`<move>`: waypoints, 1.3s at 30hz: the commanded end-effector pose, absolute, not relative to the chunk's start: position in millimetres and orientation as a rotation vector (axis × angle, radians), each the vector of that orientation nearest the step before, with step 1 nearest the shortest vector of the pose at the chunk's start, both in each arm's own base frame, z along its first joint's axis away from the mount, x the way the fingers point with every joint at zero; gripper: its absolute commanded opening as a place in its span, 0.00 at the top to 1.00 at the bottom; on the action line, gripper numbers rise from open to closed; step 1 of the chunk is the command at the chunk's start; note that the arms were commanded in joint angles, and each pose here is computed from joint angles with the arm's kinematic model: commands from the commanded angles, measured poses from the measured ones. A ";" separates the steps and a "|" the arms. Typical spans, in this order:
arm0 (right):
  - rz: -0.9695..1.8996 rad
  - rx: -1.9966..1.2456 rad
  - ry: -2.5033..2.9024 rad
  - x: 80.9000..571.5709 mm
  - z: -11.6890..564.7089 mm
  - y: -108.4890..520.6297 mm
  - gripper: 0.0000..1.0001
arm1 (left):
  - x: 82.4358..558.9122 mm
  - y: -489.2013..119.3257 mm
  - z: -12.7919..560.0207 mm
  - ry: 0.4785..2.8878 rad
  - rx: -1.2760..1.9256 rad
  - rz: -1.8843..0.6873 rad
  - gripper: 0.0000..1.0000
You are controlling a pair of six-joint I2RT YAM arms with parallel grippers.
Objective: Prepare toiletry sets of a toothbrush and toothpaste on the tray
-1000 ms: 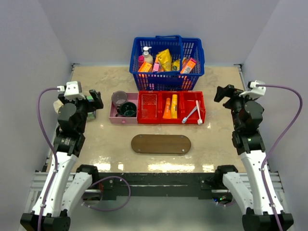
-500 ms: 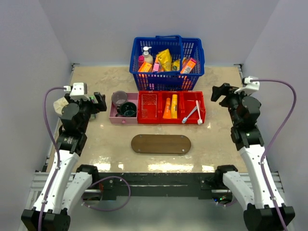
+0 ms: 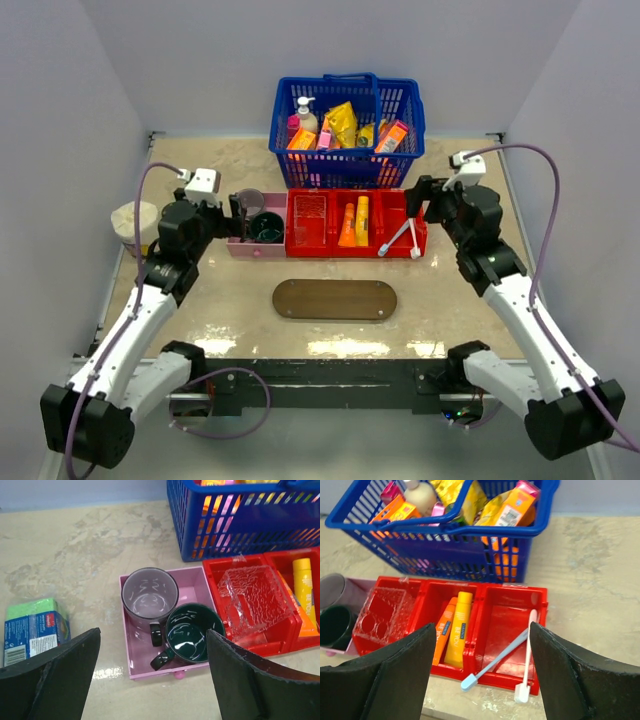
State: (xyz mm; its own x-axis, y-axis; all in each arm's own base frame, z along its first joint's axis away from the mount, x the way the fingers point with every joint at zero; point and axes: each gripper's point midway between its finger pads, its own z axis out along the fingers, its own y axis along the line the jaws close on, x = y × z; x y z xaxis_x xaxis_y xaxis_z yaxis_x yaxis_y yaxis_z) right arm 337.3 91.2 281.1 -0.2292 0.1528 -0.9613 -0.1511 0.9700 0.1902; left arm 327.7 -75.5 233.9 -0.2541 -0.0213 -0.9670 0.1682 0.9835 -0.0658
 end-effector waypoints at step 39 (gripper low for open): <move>0.397 -0.128 1.809 328.6 284.0 147.3 0.24 | 353.1 -116.1 126.7 2.304 0.239 -0.177 0.68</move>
